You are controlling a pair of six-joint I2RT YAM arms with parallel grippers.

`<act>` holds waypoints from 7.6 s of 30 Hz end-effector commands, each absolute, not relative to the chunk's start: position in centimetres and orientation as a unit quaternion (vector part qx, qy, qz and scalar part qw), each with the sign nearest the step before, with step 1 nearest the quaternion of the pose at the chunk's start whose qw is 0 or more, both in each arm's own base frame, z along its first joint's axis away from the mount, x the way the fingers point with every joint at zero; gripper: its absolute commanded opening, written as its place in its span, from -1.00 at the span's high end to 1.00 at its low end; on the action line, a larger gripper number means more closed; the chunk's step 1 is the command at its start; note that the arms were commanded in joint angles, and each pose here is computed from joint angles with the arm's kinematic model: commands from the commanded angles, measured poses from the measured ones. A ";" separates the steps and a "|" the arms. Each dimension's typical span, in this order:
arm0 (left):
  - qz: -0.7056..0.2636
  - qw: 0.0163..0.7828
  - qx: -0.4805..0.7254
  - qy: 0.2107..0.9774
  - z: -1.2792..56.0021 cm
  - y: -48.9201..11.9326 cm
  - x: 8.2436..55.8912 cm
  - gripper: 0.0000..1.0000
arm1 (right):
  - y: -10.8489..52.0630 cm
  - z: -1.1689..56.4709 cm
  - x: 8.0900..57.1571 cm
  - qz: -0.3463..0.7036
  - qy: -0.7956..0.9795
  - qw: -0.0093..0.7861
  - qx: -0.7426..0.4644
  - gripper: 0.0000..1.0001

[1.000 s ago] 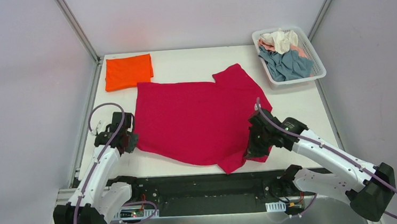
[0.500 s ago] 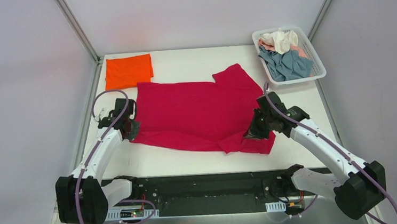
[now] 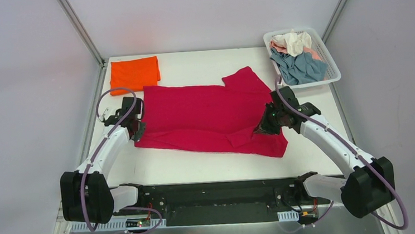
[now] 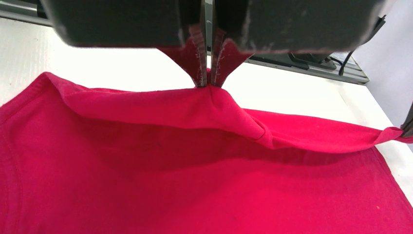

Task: Fold and stack the t-shirts
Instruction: Fold the flattened tshirt in 1/3 of the way, then grab the side of the flattened tshirt furthest away from the robot with both arms

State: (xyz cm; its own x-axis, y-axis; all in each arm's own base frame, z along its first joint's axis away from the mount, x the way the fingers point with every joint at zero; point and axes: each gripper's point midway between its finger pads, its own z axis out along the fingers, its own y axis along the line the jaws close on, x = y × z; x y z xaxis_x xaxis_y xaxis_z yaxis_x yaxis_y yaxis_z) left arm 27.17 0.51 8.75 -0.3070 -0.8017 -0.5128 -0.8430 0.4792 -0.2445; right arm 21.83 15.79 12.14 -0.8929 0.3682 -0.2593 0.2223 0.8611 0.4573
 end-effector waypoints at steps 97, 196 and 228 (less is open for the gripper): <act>-0.023 0.239 -0.342 0.909 5.9 -3.8 35.9 -0.98 | 16.7 10.6 34.4 0.173 0.919 0.282 0.212 -0.99; 0.015 0.212 -0.336 0.918 5.3 -4.3 22.0 -0.98 | 12.1 6.7 12.9 0.181 0.945 0.157 0.223 -0.99; 0.075 0.247 -0.374 0.891 8.1 0.6 34.6 -0.92 | 8.4 4.4 17.2 0.115 0.898 0.237 0.352 -0.99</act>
